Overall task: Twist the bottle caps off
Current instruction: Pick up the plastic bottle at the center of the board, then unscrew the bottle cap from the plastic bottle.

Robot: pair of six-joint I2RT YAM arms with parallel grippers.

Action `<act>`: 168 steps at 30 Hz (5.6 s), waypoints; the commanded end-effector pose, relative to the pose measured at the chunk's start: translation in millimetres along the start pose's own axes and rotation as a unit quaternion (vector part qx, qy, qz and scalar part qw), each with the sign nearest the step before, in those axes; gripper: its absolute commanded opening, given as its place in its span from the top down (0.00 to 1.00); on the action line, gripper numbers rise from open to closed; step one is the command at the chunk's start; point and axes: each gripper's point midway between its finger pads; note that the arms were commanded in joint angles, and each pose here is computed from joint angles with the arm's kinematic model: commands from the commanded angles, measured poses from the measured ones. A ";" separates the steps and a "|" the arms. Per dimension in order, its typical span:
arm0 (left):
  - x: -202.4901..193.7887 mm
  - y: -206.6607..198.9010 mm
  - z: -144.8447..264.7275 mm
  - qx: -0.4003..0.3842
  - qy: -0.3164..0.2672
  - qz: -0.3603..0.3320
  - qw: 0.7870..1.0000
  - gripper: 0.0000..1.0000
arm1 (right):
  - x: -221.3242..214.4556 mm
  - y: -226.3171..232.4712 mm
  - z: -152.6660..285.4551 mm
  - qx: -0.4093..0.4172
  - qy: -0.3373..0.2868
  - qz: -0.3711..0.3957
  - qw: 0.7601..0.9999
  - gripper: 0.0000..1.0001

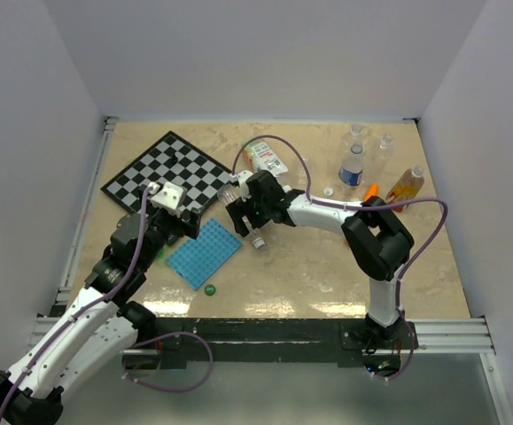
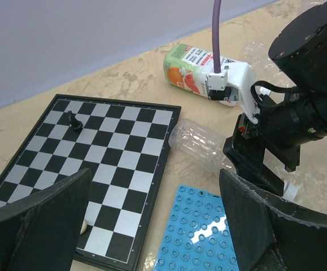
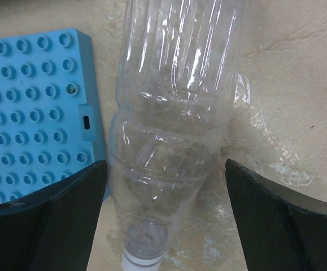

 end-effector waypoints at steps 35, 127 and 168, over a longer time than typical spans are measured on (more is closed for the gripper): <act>25.4 -2.1 3.1 -0.014 -0.037 0.021 0.999 0.02 | 72.4 32.9 144.6 0.061 -0.151 0.259 0.952 1.00; -16.2 -152.3 -8.9 -0.320 0.028 -0.094 0.942 1.00 | 80.8 60.2 297.8 0.268 -0.259 0.288 0.882 0.02; -22.2 -153.2 -10.6 -0.320 0.038 -0.093 0.942 1.00 | 70.2 36.0 272.0 0.284 -0.245 0.173 0.911 0.05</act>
Point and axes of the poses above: each gripper's point midway between its finger pads, its own z axis back along the fingers, its own y axis along the line the jaws close on, x = y × z, and after that the axes turned 6 degrees about -z, right-handed
